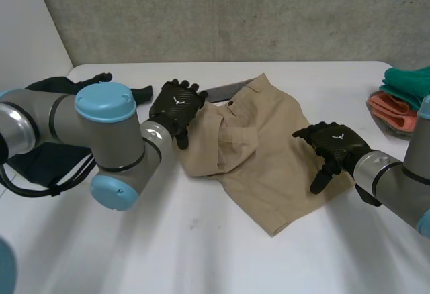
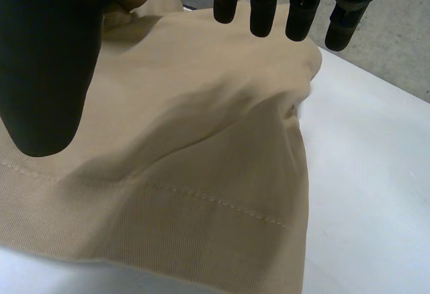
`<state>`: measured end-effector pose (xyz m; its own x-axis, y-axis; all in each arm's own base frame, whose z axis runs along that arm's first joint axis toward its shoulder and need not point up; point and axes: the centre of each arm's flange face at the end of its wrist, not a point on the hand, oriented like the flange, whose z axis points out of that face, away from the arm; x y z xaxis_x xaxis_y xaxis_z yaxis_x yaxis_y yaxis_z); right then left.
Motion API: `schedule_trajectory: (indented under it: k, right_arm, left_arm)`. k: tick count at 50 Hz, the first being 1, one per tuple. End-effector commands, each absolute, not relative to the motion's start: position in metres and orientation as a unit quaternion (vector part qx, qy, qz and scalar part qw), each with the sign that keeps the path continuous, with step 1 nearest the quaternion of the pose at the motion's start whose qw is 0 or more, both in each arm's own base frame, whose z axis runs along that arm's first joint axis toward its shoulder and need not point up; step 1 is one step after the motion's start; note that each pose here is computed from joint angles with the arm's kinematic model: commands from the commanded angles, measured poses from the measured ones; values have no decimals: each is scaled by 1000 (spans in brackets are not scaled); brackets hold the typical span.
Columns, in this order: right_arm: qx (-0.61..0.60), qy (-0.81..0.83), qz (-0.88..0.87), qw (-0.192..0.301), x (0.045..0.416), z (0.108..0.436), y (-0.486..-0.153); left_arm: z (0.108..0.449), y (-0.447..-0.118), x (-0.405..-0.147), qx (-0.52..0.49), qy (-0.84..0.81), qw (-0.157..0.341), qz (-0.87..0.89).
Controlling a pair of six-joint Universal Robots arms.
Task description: Fold the laundry.
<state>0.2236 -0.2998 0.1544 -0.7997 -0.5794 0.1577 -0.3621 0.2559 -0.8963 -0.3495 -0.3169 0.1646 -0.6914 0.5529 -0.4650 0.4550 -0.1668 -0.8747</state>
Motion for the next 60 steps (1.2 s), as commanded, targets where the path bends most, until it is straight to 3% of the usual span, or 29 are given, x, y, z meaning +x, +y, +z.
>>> schedule_trajectory:
  k: [1,7,11,13,20,25,30,34,43,47,50,53,60]
  right_arm:
    - [-300,785,-533,95,222,152,-299]
    - [-302,782,-539,81,220,152,-301]
    - [-303,778,-545,73,219,154,-302]
    - [-303,777,-547,74,220,155,-302]
    - [-293,774,-556,70,218,159,-304]
    - [-267,774,-571,57,210,166,-311]
    - [-248,775,-579,49,200,172,-319]
    - [-238,775,-585,42,191,176,-324]
    - [-222,774,-593,29,173,181,-337]
    - [-224,772,-593,32,173,182,-339]
    - [-230,772,-591,37,177,181,-338]
    - [-254,765,-590,46,188,180,-335]
    - [-347,722,-596,46,220,183,-324]
  left_arm:
    - [140,-346,-345,-399,-649,10,647]
    - [142,-373,-331,-381,-640,-45,665]
    - [184,-403,-309,-294,-622,-103,718]
    - [227,-413,-299,-234,-592,-112,763]
    - [362,-388,-313,-174,-446,-25,877]
    - [399,-351,-338,-194,-403,70,892]
    - [373,-314,-367,-246,-445,149,848]
    - [321,-282,-381,-297,-512,190,783]
    - [199,-193,-369,-404,-618,261,622]
    - [177,-161,-360,-447,-608,299,584]
    - [175,-154,-355,-461,-593,308,584]
    - [187,-163,-345,-455,-581,286,612]
    - [228,-193,-307,-362,-616,184,675]
